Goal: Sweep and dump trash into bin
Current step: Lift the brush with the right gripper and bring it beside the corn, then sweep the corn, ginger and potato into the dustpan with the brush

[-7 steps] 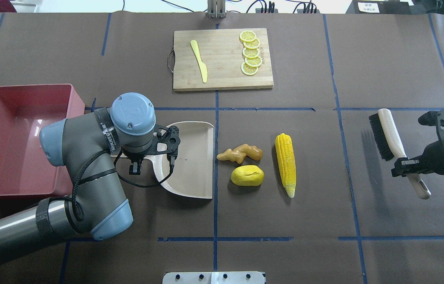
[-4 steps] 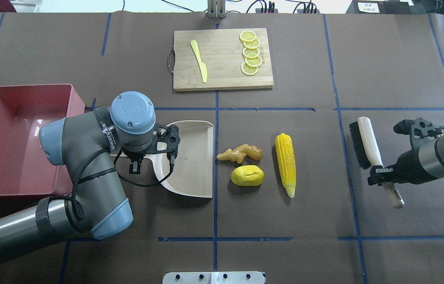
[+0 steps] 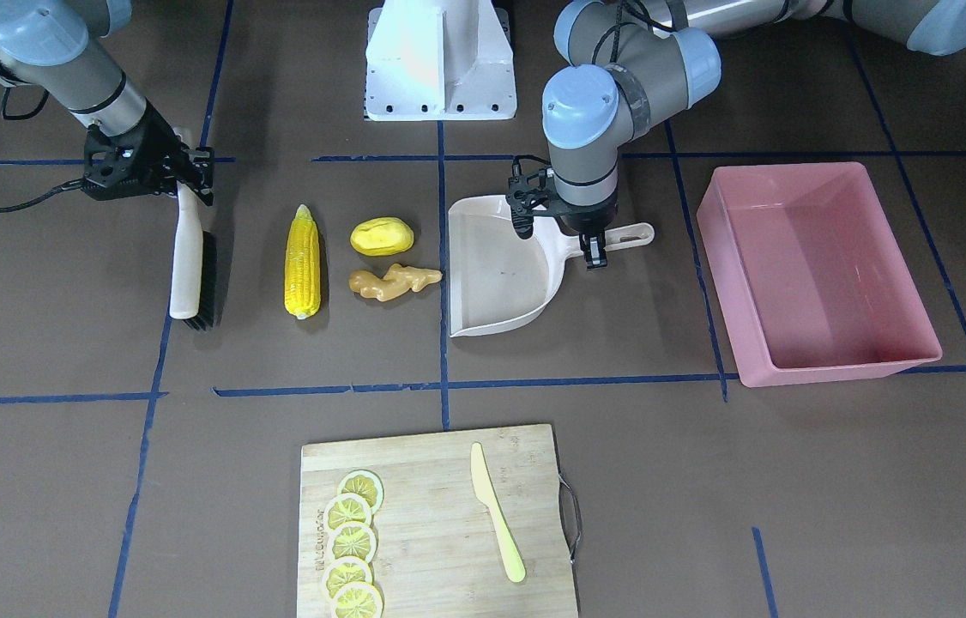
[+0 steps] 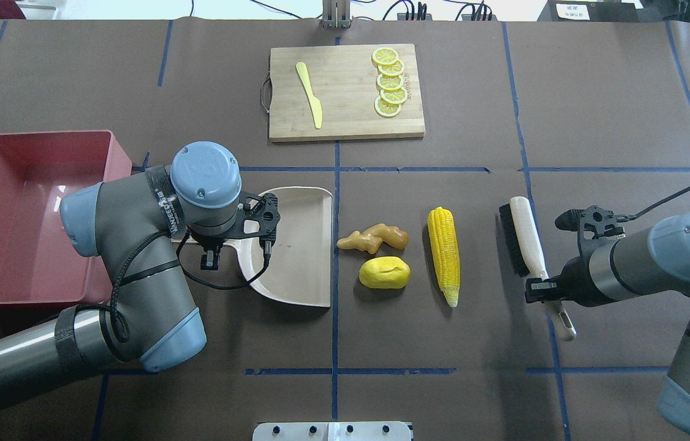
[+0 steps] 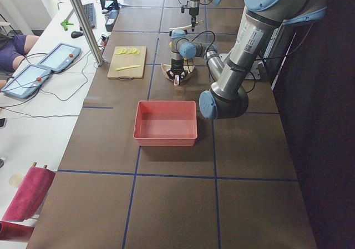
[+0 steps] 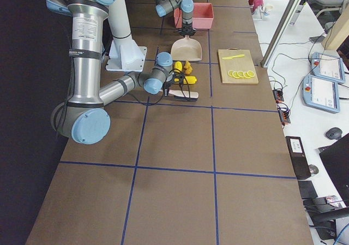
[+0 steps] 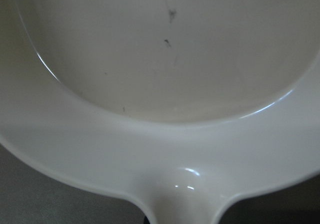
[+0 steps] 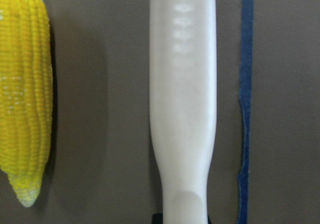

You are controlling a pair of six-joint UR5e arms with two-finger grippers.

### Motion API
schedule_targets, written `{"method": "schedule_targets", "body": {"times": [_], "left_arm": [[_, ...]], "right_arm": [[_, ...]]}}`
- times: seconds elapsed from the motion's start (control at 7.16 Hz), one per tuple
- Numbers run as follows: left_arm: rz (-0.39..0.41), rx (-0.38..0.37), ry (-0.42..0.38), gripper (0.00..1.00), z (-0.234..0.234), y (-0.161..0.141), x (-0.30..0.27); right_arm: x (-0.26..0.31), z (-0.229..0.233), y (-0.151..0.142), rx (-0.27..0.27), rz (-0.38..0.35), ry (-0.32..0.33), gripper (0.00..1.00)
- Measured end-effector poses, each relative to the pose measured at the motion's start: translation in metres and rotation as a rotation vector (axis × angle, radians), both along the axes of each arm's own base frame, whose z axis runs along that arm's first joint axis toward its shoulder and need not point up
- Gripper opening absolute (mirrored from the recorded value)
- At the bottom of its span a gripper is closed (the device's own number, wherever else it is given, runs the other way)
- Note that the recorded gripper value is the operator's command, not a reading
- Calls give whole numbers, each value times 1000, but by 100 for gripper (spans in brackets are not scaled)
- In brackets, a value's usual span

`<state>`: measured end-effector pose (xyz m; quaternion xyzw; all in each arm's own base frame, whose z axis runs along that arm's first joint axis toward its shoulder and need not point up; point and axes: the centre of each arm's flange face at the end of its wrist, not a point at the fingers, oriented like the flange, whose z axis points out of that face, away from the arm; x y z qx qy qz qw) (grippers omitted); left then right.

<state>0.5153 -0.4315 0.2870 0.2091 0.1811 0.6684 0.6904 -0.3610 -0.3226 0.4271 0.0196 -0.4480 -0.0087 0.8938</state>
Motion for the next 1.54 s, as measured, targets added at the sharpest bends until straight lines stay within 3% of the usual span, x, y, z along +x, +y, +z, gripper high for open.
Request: {"method": "schedule_targets", "body": {"times": [0.7, 1.54], "left_arm": [[2, 2, 5, 0, -2, 1, -1], [2, 3, 6, 0, -2, 1, -1]], "right_arm": [[-80, -49, 18, 24, 23, -59, 0], [-141, -98, 24, -41, 53, -105, 0]]}}
